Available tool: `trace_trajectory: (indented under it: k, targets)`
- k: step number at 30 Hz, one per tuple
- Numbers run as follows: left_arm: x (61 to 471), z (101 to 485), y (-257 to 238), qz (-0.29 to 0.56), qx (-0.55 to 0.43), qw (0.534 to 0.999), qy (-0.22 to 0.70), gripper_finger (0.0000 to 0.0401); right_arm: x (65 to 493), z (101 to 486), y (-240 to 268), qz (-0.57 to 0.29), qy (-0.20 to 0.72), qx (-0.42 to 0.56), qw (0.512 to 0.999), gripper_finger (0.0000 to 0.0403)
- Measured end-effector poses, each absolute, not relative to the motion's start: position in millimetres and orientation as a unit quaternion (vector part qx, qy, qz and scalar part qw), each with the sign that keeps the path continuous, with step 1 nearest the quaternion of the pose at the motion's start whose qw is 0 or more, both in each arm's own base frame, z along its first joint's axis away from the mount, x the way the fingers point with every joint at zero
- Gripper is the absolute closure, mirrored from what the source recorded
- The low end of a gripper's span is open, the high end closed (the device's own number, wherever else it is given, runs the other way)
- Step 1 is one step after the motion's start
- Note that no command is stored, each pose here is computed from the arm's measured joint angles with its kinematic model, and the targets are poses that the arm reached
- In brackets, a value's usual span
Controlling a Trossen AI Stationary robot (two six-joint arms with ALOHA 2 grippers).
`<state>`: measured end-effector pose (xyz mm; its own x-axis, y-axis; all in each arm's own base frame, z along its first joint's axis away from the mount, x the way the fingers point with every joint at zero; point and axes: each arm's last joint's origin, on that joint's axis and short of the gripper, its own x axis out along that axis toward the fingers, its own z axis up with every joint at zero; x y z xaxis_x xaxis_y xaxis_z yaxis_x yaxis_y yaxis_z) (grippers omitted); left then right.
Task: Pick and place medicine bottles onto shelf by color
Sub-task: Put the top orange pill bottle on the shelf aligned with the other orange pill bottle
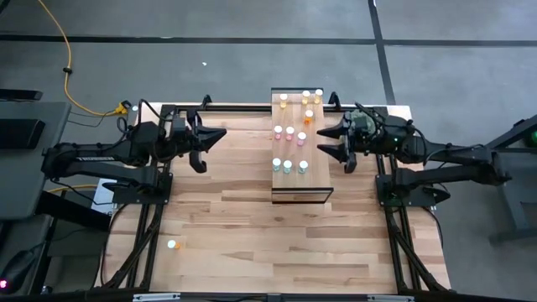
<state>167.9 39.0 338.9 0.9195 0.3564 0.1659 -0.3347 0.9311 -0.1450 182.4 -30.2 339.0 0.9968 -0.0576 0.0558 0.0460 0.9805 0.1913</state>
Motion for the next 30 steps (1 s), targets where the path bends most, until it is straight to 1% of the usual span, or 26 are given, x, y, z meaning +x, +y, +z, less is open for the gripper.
trace_trajectory:
  k: [5,17,18,30]
  targets:
    - [166.8,338.9,38.8,0.177,-0.057,0.978,-0.093,0.0400,183.0,339.0,-26.5,-0.021,-0.030,0.096,0.995,0.0223]
    - [166.8,338.8,38.8,0.177,-0.057,0.978,-0.093,0.0400,183.5,339.0,-22.7,-0.011,-0.029,0.096,0.995,0.0387]
    - [166.8,338.8,38.8,0.177,-0.057,0.978,-0.093,0.0400,183.5,339.0,-22.7,-0.011,-0.029,0.096,0.995,0.0394]
    - [166.8,338.9,38.8,0.177,-0.057,0.978,-0.093,0.0400,183.5,339.0,-22.8,-0.011,-0.029,0.096,0.995,0.0401]
